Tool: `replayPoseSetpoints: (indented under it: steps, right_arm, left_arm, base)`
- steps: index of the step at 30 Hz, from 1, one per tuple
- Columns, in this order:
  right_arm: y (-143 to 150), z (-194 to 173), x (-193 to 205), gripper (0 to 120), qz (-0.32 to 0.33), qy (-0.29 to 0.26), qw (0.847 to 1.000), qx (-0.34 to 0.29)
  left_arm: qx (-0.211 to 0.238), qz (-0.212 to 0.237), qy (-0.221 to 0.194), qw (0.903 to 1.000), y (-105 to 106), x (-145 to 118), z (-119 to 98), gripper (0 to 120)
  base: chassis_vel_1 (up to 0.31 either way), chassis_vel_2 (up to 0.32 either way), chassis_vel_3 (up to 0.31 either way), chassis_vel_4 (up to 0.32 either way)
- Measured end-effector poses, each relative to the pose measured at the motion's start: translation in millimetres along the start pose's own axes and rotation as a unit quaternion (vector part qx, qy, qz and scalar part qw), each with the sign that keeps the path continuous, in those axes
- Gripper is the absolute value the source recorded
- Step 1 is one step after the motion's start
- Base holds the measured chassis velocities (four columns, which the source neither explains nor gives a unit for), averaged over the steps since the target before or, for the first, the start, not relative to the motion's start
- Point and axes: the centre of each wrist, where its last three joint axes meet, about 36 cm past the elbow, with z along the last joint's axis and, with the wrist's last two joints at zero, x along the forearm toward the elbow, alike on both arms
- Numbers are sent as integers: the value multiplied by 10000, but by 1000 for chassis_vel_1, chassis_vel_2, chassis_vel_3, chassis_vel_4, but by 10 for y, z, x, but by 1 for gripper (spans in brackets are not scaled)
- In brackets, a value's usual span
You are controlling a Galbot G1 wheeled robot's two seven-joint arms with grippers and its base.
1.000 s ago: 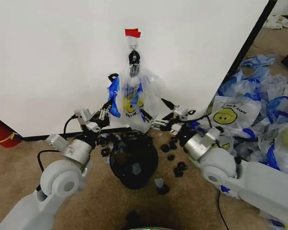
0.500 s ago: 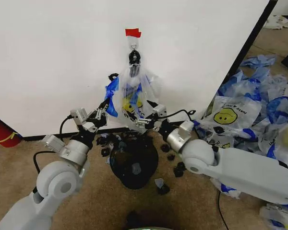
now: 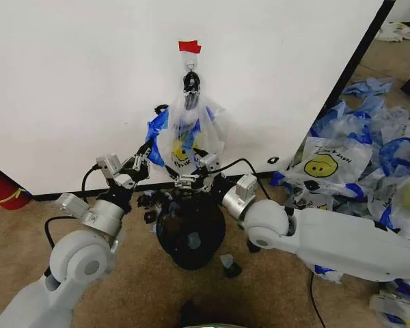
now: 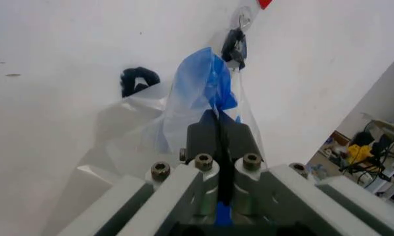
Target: Pick up the garbage bag from the wall and place it over the trash bin.
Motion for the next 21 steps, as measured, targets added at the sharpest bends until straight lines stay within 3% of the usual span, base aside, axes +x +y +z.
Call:
replayPoseSetpoints:
  steps: [21]
  right_arm:
    - [-23,164,-37,98,364,321,9988,-82]
  left_arm:
    - [11,-25,-9,10000,-4,29,32,0]
  base:
    - [0,0,0,0]
